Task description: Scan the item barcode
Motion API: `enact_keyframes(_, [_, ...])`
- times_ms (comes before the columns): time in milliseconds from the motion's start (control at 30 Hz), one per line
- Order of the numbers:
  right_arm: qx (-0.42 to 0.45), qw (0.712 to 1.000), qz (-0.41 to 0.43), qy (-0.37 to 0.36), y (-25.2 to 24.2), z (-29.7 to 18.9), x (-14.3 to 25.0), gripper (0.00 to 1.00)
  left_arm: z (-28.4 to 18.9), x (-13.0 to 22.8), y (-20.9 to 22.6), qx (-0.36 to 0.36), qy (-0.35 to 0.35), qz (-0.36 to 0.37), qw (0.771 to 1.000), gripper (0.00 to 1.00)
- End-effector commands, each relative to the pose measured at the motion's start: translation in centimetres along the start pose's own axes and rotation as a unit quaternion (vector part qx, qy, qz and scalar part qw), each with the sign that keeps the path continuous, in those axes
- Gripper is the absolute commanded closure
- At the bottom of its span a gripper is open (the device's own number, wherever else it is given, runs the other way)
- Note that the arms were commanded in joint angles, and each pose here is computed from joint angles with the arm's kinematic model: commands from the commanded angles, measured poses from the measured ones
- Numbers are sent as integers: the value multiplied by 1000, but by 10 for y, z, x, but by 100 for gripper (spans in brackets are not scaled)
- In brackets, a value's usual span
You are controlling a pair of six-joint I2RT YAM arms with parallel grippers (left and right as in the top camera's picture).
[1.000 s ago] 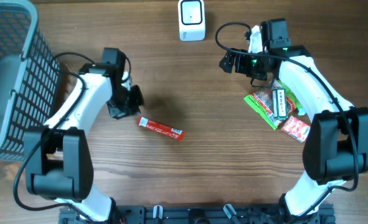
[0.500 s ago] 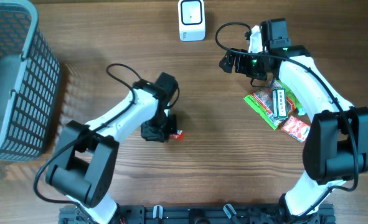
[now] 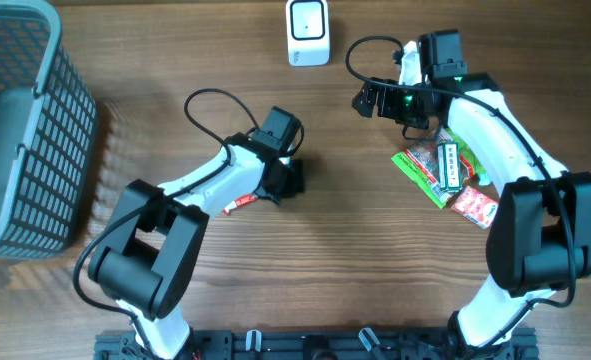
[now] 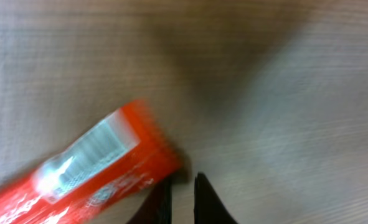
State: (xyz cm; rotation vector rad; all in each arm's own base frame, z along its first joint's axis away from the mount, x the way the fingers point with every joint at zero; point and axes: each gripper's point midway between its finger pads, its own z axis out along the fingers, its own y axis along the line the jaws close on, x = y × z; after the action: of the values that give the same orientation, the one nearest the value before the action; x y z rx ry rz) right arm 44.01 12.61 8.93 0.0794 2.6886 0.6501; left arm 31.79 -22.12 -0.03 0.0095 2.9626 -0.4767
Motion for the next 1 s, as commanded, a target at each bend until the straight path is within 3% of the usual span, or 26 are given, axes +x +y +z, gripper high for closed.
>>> enact_keyframes(0, [-11,1000,-1,-11,7,-9,-4,0,19,-15,9,-20,-33,1,999,87])
enact_keyframes(100, [-11,1000,-1,-11,7,-9,-4,0,22,-32,1,-3,-65,5,998,90])
enact_keyframes(200, [-11,1000,-1,-11,7,-9,-4,0,-12,-57,-27,50,-87,25,995,94])
enact_keyframes(333, [-11,1000,-1,-11,7,-9,-4,0,-68,-73,-30,51,-95,35,994,83])
enact_keyframes(467, [-11,1000,-1,-11,7,-9,-4,0,-102,-66,31,-41,-61,29,997,65])
enact_keyframes(567, [-11,1000,-1,-11,7,-9,-4,0,-109,-51,84,-113,-19,6,993,63])
enact_keyframes(600, [-11,1000,-1,-11,7,-9,-4,0,-111,-47,103,-139,-9,-10,990,64])
enact_keyframes(667, [-11,1000,-1,-11,7,-9,-4,0,-110,-41,130,-156,-1,-42,987,93])
enact_keyframes(700, [-11,1000,-1,-11,7,-9,-4,0,-107,-38,138,-159,1,-55,986,96])
enact_keyframes(833, [-11,1000,-1,-11,7,-9,-4,0,-82,-18,156,-160,11,-91,983,96])
enact_keyframes(967, [-11,1000,-1,-11,7,-9,-4,0,-48,18,148,-120,45,-88,988,95])
